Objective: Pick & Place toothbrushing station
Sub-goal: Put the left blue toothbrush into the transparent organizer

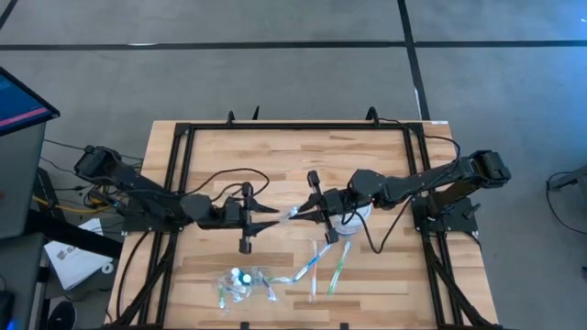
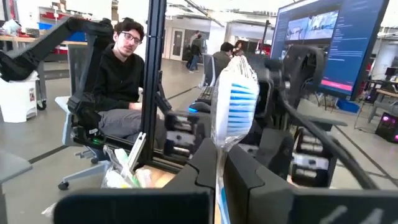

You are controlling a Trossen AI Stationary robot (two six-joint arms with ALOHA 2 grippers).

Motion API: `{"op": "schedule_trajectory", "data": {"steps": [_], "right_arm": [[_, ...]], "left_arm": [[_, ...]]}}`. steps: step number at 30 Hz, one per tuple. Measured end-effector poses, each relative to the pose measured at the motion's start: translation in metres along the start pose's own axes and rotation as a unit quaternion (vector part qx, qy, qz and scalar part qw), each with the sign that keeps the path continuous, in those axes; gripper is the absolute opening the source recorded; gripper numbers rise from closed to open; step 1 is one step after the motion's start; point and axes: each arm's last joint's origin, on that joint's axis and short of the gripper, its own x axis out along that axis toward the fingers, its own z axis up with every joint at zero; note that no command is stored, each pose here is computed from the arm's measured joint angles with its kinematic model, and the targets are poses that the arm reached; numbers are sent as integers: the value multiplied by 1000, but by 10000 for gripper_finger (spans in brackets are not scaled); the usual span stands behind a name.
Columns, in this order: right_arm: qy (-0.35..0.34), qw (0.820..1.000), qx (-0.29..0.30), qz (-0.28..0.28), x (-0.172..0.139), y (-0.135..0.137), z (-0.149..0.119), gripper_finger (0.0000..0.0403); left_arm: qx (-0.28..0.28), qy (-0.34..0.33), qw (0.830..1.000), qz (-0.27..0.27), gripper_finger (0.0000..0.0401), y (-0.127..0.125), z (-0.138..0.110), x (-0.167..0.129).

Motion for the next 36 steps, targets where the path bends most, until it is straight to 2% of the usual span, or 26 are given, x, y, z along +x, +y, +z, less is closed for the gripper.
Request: {"op": "schedule_trajectory", "data": {"steps": [4,9,14,19,29,36], "right_arm": [[8,1000,1,-9,0,0,-1,0],[12,1000,2,-9,0,0,-2,0],[16,1000,2,-8,0,0,-3,0],[16,1000,2,-9,0,0,-3,0],[18,1000,-1,-23,0,-2,-3,0],[20,1000,-2,-23,0,-1,-4,0]], "left_arm": [[6,41,999,22,139,-1,12,12],[11,59,998,20,158,-3,33,23],[14,86,996,26,167,-3,42,27],[5,102,994,31,168,0,39,28],[-21,101,995,16,149,9,38,32],[-21,101,995,15,97,9,38,32]]}}
